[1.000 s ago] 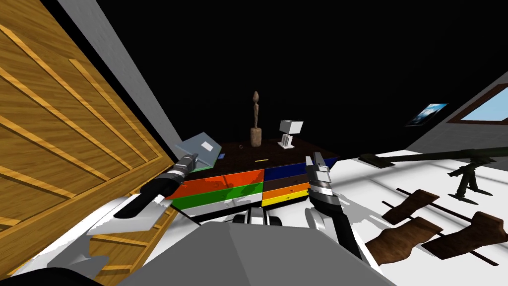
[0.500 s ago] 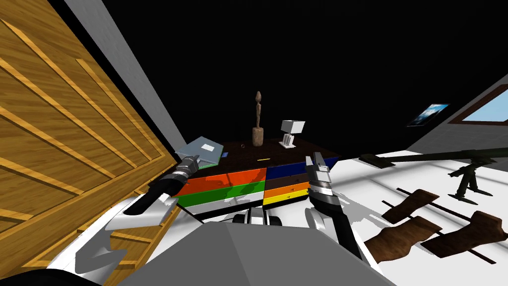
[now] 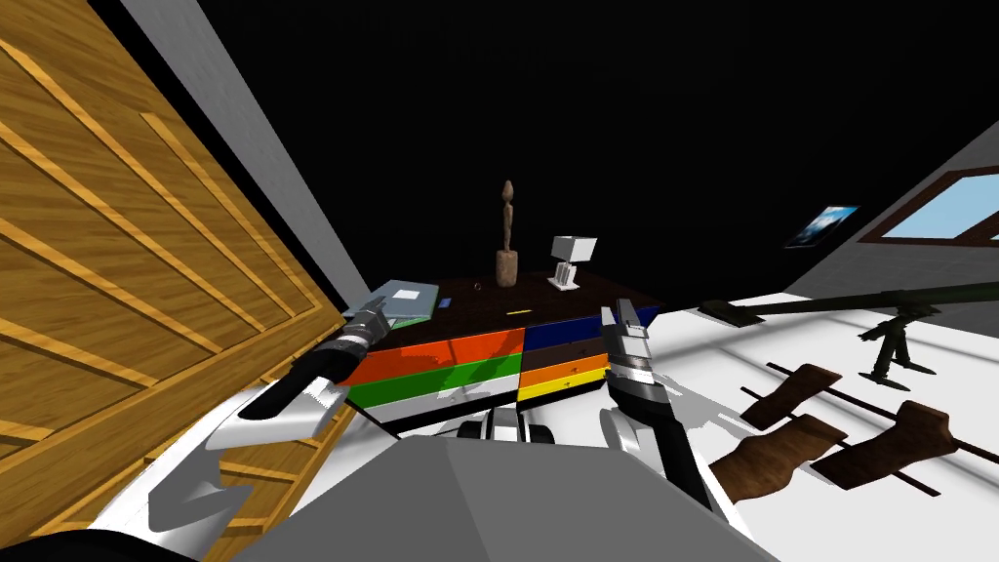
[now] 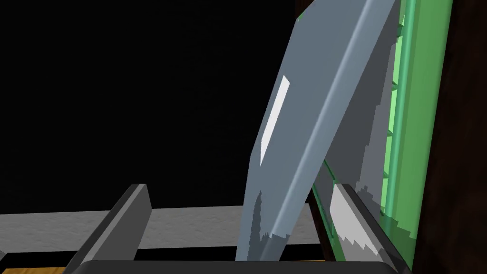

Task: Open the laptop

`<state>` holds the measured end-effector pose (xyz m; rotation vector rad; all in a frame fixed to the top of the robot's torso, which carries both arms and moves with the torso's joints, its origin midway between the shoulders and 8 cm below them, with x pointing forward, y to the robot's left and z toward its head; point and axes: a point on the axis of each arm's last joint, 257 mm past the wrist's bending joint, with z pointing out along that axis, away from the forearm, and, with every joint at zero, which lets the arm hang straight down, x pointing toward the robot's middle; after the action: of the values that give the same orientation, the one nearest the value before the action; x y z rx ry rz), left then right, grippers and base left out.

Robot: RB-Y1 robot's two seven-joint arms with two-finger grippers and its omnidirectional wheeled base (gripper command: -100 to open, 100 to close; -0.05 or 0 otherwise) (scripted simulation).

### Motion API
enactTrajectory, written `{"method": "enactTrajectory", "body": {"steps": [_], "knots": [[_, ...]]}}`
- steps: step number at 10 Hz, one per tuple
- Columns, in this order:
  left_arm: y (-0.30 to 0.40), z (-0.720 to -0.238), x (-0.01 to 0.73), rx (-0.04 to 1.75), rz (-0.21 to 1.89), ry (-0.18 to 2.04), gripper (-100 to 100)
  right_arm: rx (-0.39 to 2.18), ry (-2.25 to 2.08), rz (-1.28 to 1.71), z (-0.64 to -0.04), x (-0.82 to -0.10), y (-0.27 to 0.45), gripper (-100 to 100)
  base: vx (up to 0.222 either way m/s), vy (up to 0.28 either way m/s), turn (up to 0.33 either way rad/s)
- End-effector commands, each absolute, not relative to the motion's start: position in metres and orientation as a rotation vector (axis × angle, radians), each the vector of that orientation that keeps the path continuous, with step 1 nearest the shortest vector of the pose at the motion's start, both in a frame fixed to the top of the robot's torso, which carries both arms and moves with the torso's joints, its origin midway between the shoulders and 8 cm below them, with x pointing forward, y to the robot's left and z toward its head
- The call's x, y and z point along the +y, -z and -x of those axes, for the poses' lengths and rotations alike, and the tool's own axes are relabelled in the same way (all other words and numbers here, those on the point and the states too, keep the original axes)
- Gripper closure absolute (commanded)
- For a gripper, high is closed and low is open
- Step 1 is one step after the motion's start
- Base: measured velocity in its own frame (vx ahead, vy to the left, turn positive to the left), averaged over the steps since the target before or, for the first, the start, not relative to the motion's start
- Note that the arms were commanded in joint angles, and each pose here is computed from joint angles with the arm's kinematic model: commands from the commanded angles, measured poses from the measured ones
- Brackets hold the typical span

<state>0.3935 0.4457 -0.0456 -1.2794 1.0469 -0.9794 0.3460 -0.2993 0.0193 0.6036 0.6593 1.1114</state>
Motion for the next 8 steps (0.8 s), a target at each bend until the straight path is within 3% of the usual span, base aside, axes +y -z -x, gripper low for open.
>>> {"method": "enactTrajectory", "body": {"steps": [1,6,7,8], "knots": [[0.033,-0.387,0.454,1.032,1.292,0.967,-100,0.659,-1.111,-0.604,-0.346,-0.299,-0.019,0,-0.008,-0.006,-0.057],[0.01,-0.377,0.464,1.012,1.304,0.946,-100,0.659,-1.111,-0.604,-0.346,-0.299,-0.019,0,-0.006,-0.001,-0.068],[0.01,-0.377,0.464,1.011,1.307,0.946,0,0.659,-1.111,-0.604,-0.346,-0.299,-0.019,0,0.0,0.0,0.0],[0.011,-0.377,0.464,1.011,1.309,0.945,0,0.659,-1.111,-0.604,-0.346,-0.299,-0.019,0,0.0,0.0,0.0]]}}
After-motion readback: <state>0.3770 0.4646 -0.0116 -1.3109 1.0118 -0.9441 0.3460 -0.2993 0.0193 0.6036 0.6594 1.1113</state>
